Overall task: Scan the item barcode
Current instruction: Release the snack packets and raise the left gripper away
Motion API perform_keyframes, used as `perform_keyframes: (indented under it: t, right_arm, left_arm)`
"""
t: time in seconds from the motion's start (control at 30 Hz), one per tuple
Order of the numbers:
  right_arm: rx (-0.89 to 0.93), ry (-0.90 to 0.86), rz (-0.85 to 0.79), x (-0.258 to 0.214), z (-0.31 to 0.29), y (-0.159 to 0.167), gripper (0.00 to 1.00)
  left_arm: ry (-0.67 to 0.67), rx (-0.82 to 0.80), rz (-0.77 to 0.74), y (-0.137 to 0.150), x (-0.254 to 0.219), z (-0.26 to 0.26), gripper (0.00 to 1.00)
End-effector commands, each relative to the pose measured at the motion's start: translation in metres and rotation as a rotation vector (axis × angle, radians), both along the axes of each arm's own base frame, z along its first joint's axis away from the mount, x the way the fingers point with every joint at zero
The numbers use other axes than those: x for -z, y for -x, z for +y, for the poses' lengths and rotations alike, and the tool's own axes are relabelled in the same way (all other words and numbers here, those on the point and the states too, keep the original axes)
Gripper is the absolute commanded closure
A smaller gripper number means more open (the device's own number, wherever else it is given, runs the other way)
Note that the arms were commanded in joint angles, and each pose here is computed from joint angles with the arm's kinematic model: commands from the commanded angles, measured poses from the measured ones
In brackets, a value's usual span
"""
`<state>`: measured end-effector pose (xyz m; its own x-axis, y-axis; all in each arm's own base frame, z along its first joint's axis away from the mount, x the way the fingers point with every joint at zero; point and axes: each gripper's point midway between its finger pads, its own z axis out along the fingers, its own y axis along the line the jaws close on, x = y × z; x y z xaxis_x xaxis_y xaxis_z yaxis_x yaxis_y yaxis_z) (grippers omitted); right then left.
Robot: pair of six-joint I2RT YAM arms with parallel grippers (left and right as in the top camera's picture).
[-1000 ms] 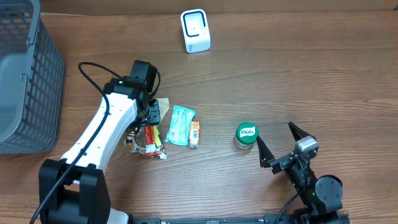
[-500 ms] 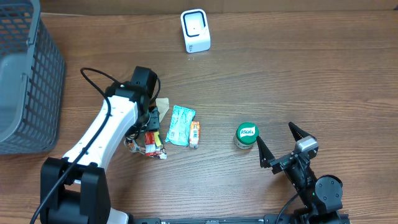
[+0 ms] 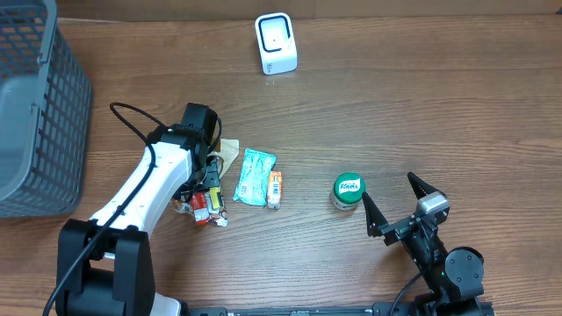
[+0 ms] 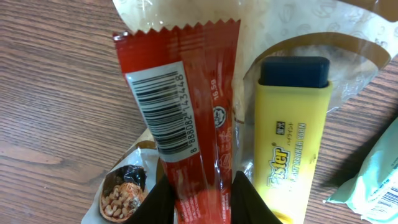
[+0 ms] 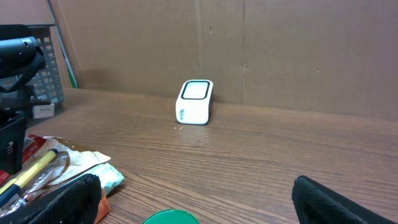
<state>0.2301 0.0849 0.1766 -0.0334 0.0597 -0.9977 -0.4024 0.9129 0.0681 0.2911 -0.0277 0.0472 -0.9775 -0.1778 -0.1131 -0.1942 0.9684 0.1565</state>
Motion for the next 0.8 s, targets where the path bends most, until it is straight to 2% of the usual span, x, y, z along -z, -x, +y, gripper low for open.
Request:
perform_keyframes:
  t: [0.0,0.13,0.27,0.33,0.57,0.67,0.77]
  right_arm:
    - [0.005,0.0,-0.001,0.002,-0.001,-0.001,0.0]
    - [0.005,0.0,-0.001,0.002,-0.001,-0.001,0.0]
    - [0.005,0.0,-0.001,0.002,-0.001,-0.001,0.0]
    - [0.005,0.0,-0.001,0.002,-0.001,-0.001,0.0]
    - [0.005,0.0,-0.001,0.002,-0.001,-0.001,0.0]
    - [0.005,0.0,-0.001,0.002,-0.001,-0.001,0.0]
    - [0.005,0.0,-0.001,0.002,-0.001,-0.001,0.0]
  left_arm:
    - [-0.025,-0.009,0.004,0.001,0.002,0.006,0.82]
    - [-0.02,-0.02,-0.002,-0.002,-0.004,0.008,0.81]
    - [-0.013,-0.042,-0.03,-0.014,-0.022,0.012,0.72]
    - [-0.008,-0.068,-0.07,-0.028,-0.046,0.019,0.67]
    - [0.012,-0.138,-0.125,-0.045,-0.085,0.039,0.65]
    - [0.158,-0.158,-0.124,-0.049,-0.087,0.026,0.61]
    - [0.204,-0.176,-0.137,-0.052,-0.087,0.026,0.59]
